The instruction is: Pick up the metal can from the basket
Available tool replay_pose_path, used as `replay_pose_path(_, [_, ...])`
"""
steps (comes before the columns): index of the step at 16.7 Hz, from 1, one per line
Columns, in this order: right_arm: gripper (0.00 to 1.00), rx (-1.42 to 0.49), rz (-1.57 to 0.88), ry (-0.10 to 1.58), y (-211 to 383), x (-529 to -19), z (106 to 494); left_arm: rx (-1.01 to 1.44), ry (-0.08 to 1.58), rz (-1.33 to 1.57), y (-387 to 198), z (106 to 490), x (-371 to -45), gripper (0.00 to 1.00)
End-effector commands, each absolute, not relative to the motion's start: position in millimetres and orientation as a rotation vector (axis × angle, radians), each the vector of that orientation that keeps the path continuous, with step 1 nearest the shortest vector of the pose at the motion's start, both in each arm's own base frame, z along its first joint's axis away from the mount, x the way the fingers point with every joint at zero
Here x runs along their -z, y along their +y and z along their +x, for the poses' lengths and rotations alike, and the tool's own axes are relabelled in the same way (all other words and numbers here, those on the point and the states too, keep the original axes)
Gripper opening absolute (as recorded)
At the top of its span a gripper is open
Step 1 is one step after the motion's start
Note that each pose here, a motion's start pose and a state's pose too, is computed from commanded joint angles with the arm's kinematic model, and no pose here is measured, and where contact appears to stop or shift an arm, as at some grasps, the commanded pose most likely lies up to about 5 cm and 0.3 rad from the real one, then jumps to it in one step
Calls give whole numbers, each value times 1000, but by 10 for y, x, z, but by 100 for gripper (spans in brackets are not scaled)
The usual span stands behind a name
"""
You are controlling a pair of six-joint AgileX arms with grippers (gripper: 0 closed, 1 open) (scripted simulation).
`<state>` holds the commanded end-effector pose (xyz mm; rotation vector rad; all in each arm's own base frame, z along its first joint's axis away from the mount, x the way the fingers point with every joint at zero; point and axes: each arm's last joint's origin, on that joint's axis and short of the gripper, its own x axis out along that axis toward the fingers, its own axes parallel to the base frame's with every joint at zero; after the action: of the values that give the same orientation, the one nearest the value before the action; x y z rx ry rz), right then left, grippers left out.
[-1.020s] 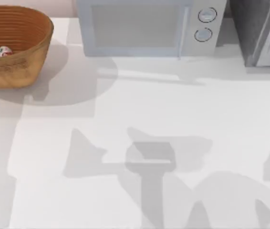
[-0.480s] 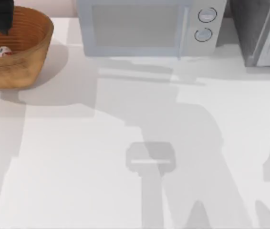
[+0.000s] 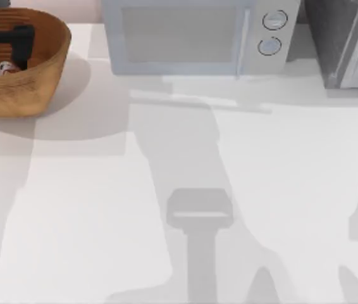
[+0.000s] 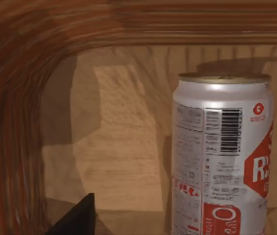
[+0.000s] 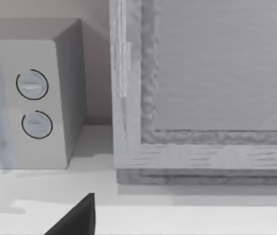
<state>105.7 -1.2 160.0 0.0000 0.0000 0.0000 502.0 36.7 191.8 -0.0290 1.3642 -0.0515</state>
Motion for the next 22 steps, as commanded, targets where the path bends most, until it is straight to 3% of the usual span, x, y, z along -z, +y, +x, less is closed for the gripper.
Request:
replay_pose_path(6, [100,0,0,0,-12,-1600,1057,54,1368,-27,345,5030,-1887,100])
replay_pose_path(12, [100,0,0,0,-12,-1600,1057,52,1364,-29,337,5143,-1365,100])
replay_pose_path(16, [100,0,0,0,-12,-1600,1057,52,1367,-29,335,5147,-1321,100])
replay_pose_path(22, [100,0,0,0,-12,-1600,1057,52,1367,-29,335,5147,-1321,55])
